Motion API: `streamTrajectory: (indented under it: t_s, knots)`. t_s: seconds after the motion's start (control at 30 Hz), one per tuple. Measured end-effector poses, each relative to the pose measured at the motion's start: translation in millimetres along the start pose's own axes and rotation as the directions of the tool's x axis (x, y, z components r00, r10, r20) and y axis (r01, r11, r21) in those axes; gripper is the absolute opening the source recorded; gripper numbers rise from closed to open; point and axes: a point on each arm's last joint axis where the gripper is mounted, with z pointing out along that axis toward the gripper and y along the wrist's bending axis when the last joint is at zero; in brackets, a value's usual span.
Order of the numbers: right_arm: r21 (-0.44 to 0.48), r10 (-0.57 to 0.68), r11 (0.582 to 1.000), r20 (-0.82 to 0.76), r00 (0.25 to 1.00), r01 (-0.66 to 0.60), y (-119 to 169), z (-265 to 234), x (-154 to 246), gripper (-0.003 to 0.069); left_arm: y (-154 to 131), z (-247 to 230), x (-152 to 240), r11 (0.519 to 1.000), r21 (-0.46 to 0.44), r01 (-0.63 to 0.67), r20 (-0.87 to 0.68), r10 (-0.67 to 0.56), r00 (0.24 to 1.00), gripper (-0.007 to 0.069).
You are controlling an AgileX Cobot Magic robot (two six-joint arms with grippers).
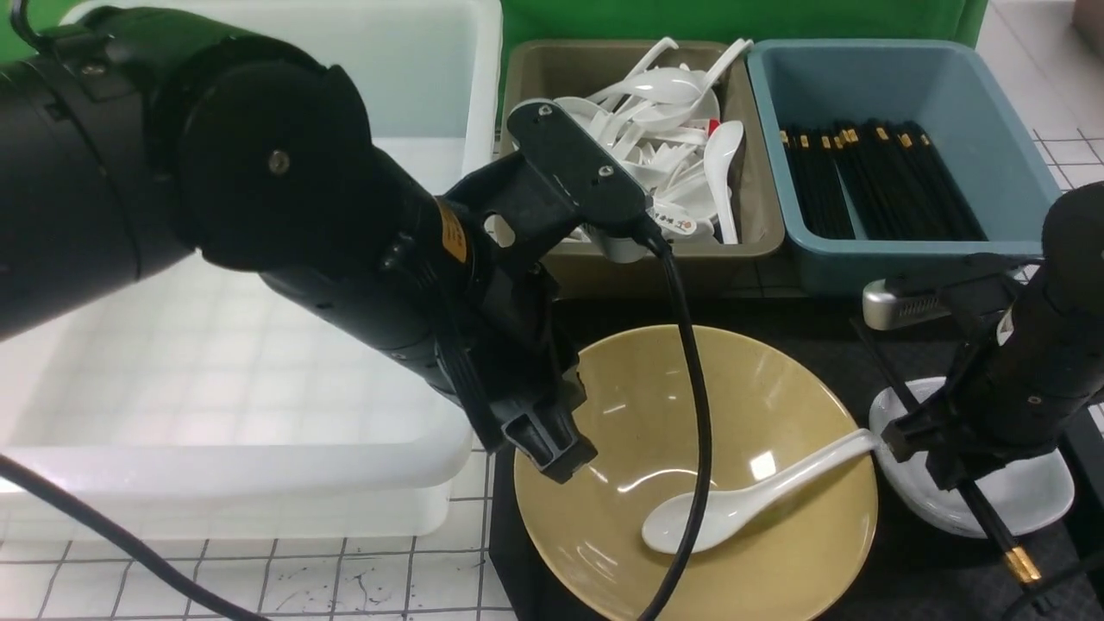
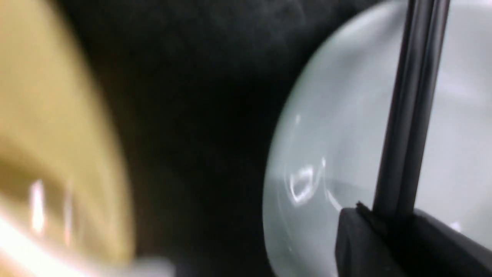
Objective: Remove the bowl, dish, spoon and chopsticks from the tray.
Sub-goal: Use the right arm to grab the chopsticks, then use the right arm to put the chopsticks into the small storage box on the right
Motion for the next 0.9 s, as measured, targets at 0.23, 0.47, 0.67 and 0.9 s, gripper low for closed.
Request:
streamTrajectory:
  t_s: [0.23,0.47,0.67,0.9]
  knots:
    - [0.012,-0.019,1.0,0.216,0.976,0.016,-1.9,-71.2,11.1,0.0162,3.8,7.0,-15.0,0.997,-0.01,0.072,0.128,-0.07,0.989,-0.0013]
    - [0.048,-0.005,0.999,0.512,0.859,-0.023,-14.5,-134.1,-39.9,0.0162,24.5,11.4,-78.4,0.995,-0.057,0.078,0.3,-0.058,0.952,-0.0013]
    - [0.014,0.116,0.987,0.62,0.776,-0.158,-44.0,-136.5,-110.2,0.0162,42.0,5.0,-124.6,0.988,-0.151,0.036,0.399,0.028,0.917,-0.0013]
    - [-0.003,0.19,0.971,0.613,0.767,-0.238,-73.8,-91.3,-179.4,0.0162,48.0,5.8,-137.2,0.981,-0.19,0.023,0.425,0.062,0.903,-0.0013]
